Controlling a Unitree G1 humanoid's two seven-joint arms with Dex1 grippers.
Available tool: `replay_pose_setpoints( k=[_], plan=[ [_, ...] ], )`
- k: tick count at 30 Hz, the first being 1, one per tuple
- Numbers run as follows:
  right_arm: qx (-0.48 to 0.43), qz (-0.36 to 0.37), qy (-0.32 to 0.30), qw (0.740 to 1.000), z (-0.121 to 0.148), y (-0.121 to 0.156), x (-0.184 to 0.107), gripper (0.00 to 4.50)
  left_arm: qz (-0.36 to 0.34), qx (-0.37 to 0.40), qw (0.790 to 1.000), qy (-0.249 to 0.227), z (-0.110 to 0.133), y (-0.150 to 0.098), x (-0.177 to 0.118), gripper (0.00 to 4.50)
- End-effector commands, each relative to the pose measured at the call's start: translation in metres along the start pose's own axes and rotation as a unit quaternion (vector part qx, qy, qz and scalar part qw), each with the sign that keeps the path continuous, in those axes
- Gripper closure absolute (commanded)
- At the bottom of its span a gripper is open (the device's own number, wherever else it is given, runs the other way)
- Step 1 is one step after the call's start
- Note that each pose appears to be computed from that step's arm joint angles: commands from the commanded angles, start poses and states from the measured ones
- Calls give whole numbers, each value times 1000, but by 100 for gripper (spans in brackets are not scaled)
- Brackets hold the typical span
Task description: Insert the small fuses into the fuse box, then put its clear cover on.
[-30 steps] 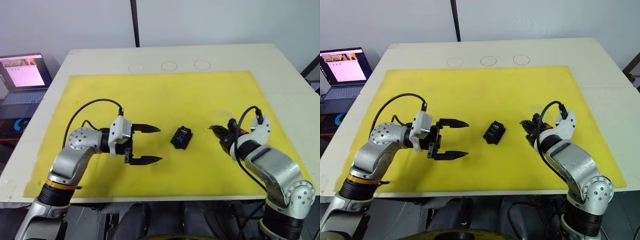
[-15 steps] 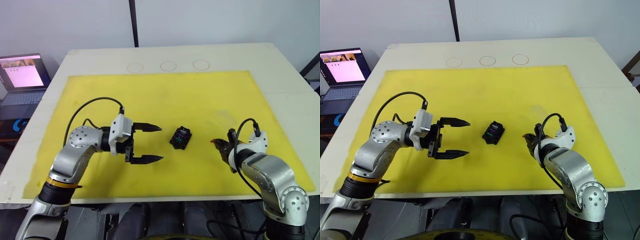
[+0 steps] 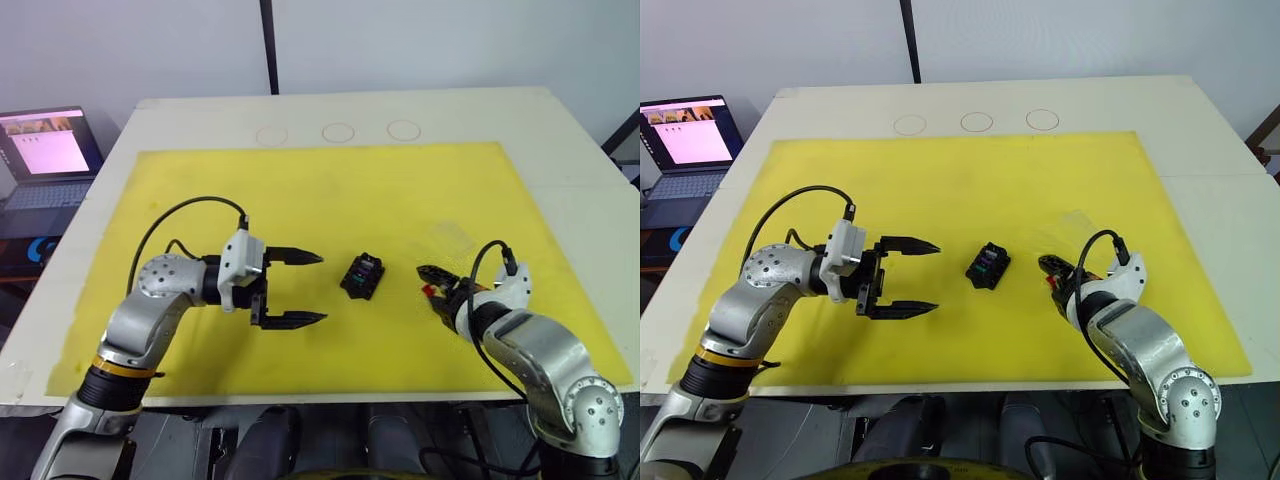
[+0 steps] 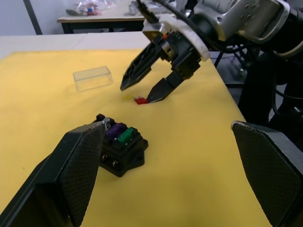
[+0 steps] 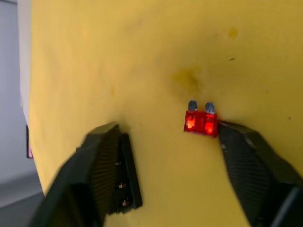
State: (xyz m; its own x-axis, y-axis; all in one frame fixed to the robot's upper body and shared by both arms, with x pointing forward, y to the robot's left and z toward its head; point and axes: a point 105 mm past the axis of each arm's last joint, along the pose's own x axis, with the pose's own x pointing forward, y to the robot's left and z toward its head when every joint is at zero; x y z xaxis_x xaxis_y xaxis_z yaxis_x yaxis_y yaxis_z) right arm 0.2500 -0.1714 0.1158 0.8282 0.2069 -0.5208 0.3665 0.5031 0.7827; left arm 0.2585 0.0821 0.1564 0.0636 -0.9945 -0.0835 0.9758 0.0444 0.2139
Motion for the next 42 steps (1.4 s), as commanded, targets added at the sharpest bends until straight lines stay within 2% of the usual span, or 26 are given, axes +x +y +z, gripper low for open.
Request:
replay_pose_setpoints(
  k=[1, 3, 5, 6, 7, 8, 9, 12, 15, 18, 20, 25, 28, 31, 42],
  plan=[
    [-55, -8, 6, 998, -4, -9, -10, 6, -4, 25, 1000, -13, 9, -1, 2, 0],
    [-120, 22, 16, 992, 4, -10, -14, 6, -5, 26, 1000, -16, 9, -1, 3, 0],
    [-226, 90, 71, 967, 17, -6, -19, 6, -5, 26, 999, -18, 8, -1, 4, 0],
    [-302, 137, 152, 931, 22, 2, -29, 6, -6, 26, 999, -19, 8, -1, 5, 0],
    [-339, 157, 206, 905, 31, 9, -42, 6, -6, 26, 999, -20, 7, -1, 5, 0],
    [-353, 164, 241, 889, 38, 14, -52, 6, -6, 27, 999, -21, 7, -1, 6, 0],
    [-399, 164, 274, 860, 43, 16, -60, 6, -7, 26, 999, -22, 7, -1, 6, 0],
    [-468, 161, 322, 807, 53, 12, -68, 6, -8, 28, 999, -23, 7, -1, 7, 0],
    [-516, 204, 330, 764, 65, 23, -60, 6, -9, 29, 999, -24, 7, 0, 8, 0],
    [-548, 244, 368, 710, 56, 41, -45, 6, -15, 30, 999, -23, 7, 0, 9, 0],
    [-557, 251, 394, 687, 54, 40, -35, 6, -17, 30, 999, -23, 8, 1, 10, 0],
    [-567, 232, 408, 677, 63, 30, -9, 6, -15, 30, 999, -24, 9, 0, 10, 0],
    [-568, 226, 411, 676, 67, 27, -2, 70, -13, 27, 999, -22, 8, -2, 9, 0],
    [-566, 227, 418, 673, 67, 25, 0, 167, -10, 27, 999, -23, 9, -2, 9, 0],
    [-555, 208, 410, 694, 75, 19, 20, 167, -22, 38, 998, -36, 16, -6, 11, 0]
  ],
)
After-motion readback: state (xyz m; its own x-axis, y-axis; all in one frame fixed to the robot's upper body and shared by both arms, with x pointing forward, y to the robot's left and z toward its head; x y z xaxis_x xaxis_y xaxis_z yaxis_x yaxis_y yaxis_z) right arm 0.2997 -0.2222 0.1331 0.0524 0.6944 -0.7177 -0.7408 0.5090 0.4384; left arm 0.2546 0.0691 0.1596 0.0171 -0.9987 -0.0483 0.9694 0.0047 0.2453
